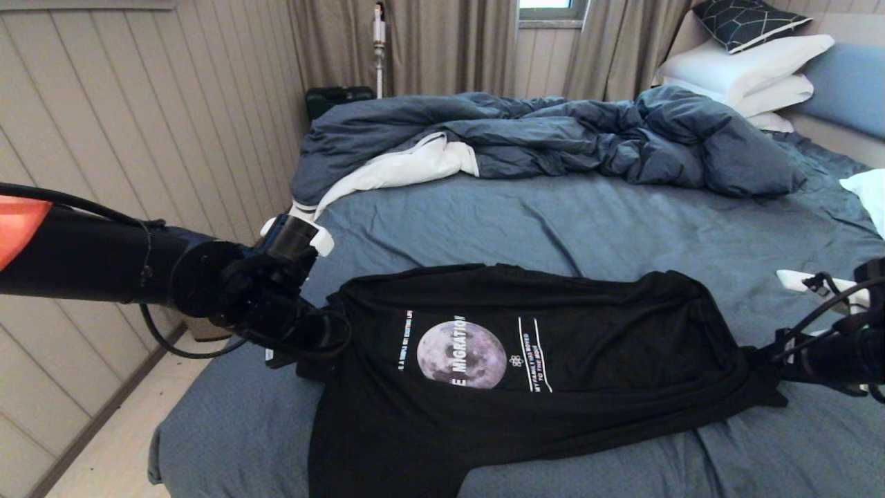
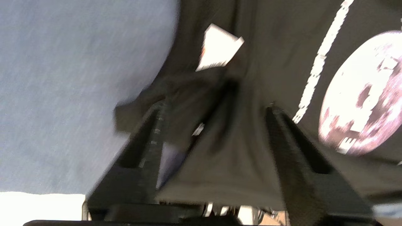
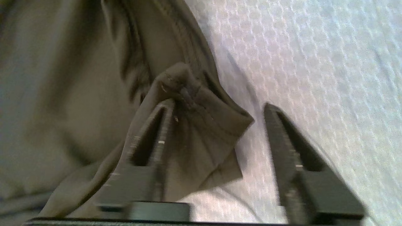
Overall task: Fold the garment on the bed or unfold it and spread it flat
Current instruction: Fold the black T-shirt
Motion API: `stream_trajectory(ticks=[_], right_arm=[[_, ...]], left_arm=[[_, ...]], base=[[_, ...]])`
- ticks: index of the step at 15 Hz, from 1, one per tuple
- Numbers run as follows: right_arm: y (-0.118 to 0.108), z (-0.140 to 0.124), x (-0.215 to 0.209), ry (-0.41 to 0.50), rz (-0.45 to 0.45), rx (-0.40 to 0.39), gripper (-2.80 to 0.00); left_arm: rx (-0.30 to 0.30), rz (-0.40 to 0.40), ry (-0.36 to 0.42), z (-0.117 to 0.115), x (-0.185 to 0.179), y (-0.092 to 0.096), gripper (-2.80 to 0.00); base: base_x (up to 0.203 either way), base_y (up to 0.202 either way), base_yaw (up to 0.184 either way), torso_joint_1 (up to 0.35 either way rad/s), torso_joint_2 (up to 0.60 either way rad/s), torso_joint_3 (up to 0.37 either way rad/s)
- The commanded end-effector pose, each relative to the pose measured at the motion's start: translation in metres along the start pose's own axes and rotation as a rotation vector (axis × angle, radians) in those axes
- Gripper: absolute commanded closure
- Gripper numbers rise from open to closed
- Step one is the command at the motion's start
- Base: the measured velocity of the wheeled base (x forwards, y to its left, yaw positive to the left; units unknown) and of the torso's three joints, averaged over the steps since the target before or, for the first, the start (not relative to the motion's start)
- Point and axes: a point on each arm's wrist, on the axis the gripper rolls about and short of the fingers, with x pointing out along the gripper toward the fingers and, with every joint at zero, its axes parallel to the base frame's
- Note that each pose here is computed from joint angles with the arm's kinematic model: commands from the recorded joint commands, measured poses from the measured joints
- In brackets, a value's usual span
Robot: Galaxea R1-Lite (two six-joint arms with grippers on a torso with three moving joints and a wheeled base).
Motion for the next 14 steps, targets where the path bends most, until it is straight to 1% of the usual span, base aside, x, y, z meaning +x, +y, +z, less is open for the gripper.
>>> stream_trajectory(ticks=[1,6,8,10,11,14], right_arm=[[0.003,-0.002,-0.011,-0.022,0.003,-0.008,-2.8],[0.011,-0.013,-0.041,-0.079,0.009,-0.027,-2.8],[0.015,-0.02,-0.054,-0.104,0.011,-0.037,-2.8],[0.015,-0.025,-0.057,-0.105,0.01,-0.038,-2.8],[0.016,-0.029,-0.059,-0.106,0.009,-0.038,0.0],[0.016,-0.035,-0.061,-0.096,0.009,-0.043,0.0]], left_arm=[[-0.004,-0.009,-0.01,-0.006,-0.014,0.004,-2.8],[-0.002,-0.007,-0.008,-0.022,-0.033,0.016,-2.8],[0.006,-0.011,-0.015,-0.023,-0.036,0.017,-2.8],[0.006,-0.012,-0.015,-0.026,-0.04,0.019,-2.8],[0.006,-0.008,-0.012,-0.03,-0.041,0.021,-2.8],[0.006,-0.008,-0.012,-0.033,-0.042,0.024,-2.8]], base=[[0.0,0.0,0.0,0.0,0.0,0.0],[0.0,0.0,0.0,0.0,0.0,0.0],[0.0,0.0,0.0,0.0,0.0,0.0],[0.0,0.0,0.0,0.0,0.0,0.0],[0.0,0.0,0.0,0.0,0.0,0.0],[0.0,0.0,0.0,0.0,0.0,0.0]])
